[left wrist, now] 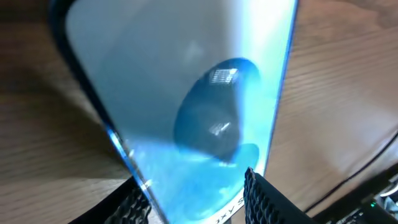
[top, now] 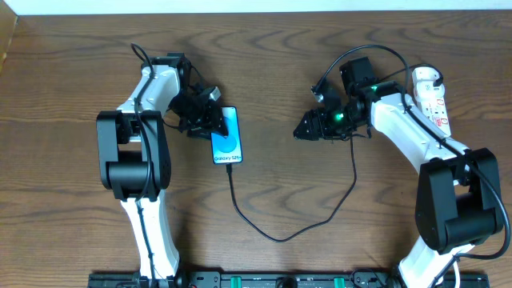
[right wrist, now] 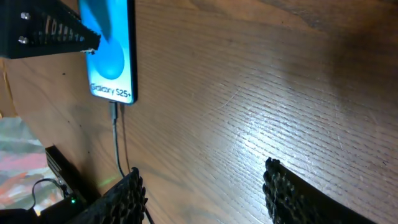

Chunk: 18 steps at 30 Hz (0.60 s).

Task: Plug charger to phone and switch on socket
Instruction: 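Lower the plugged-in phone flat onto the table with the left gripper, then release the phone and raise the left gripper away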

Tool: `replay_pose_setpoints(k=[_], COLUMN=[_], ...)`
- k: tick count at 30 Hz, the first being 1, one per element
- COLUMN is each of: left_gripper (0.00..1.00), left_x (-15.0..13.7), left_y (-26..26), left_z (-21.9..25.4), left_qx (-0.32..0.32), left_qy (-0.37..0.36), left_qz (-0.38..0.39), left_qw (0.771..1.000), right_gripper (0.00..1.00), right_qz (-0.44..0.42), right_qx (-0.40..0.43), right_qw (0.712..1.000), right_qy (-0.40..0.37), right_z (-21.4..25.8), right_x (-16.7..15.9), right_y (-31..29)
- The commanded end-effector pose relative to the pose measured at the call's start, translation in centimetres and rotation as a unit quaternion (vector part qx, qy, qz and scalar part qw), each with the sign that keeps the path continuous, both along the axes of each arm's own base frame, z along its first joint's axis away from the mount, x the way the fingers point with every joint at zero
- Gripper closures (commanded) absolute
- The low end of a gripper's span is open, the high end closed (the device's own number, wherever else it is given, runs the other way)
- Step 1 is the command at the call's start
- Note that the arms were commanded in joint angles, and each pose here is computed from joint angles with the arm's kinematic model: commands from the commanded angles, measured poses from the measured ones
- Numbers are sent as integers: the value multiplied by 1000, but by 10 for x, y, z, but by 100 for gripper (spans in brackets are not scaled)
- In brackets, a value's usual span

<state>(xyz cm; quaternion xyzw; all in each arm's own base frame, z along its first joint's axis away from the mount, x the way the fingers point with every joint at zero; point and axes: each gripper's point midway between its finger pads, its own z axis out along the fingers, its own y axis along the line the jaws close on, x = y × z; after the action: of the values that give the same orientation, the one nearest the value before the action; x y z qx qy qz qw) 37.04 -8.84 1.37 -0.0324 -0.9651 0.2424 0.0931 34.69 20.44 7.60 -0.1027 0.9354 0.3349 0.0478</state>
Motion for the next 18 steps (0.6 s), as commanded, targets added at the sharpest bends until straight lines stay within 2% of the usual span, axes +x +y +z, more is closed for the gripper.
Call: replay_pose_setpoints(k=[1,4,12,15,16,18], left_gripper=[51,51,51,50,45,44], left_x=[-1,1,4,7,11,21], left_y=[7,8,32,33,33,33], left_z=[-7,-8,-18,-10,-4,13], left_qx=[19,22,101,103,102,102], left_qy=[6,2,4,-3,-11,-36], left_qz=[2,5,20,24,25,31], left_qw=[1000,1000,995,994,994,994], right_gripper=[39,39,39,39,39,39], right_qz=[0,0,0,0,0,-1], right_qx=[3,4,4,3,3,-3], right_qw=[1000,1000,1000,1000,1000,1000], right_qy=[-12,-12,-12,-12,-13,-14], right_z=[12,12,12,12,11,10], right_x=[1,1,1,1,1,1], right_y=[3,3,3,3,3,1])
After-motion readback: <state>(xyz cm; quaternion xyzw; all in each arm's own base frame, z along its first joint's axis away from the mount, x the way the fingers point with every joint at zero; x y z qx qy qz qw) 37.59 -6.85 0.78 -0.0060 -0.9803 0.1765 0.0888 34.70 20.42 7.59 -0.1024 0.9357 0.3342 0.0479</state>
